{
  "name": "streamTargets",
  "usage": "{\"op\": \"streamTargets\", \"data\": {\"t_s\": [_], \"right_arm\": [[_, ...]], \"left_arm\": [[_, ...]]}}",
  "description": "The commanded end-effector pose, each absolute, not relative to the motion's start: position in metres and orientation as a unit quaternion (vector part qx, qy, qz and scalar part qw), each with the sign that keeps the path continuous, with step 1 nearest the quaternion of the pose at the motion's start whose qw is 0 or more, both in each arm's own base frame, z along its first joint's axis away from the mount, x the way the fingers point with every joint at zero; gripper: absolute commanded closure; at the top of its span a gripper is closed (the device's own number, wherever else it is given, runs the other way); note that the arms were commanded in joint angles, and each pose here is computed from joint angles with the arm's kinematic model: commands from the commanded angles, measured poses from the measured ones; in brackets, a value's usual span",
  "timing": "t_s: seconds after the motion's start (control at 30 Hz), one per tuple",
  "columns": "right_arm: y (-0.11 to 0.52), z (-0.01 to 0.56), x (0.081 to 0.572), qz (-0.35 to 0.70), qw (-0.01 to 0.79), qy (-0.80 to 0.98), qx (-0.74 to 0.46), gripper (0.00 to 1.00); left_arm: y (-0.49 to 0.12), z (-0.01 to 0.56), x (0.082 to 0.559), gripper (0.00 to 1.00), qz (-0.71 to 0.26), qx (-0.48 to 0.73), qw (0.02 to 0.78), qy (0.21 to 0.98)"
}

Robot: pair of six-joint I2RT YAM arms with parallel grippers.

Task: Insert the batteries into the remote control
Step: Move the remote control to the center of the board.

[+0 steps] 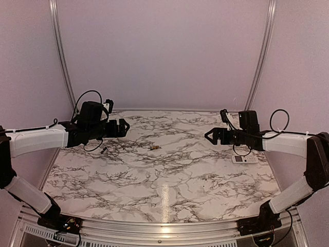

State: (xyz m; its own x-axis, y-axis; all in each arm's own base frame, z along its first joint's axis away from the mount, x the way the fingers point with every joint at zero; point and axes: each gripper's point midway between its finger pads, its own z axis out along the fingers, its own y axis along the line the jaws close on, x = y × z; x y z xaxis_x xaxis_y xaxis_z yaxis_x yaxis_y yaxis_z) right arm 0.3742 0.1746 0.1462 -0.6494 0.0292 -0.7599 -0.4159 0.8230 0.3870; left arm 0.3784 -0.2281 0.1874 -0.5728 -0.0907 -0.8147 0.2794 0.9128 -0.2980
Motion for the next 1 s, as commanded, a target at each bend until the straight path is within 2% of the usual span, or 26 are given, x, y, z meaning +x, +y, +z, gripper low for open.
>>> {"op": "streamTargets", "data": {"t_s": [0.0, 0.43, 0.7, 0.97], "right_arm": [[0.138, 0.156, 0.385, 0.247, 0.414, 0.873, -0.073, 0.01], [-0.016, 0.124, 0.373, 0.097, 0.399, 0.902, 0.132, 0.01], [-0.056, 0.094, 0.353, 0.034, 0.364, 0.906, 0.214, 0.01], [-0.065, 0.060, 0.347, 0.025, 0.323, 0.915, 0.241, 0.01]], "left_arm": [[-0.230, 0.177, 0.376, 0.01, -0.192, 0.067, 0.447, 0.871], [-0.230, 0.179, 0.375, 0.01, -0.191, 0.067, 0.447, 0.871], [-0.227, 0.181, 0.375, 0.01, -0.190, 0.060, 0.452, 0.870], [-0.225, 0.186, 0.374, 0.01, -0.190, 0.058, 0.459, 0.866]]}}
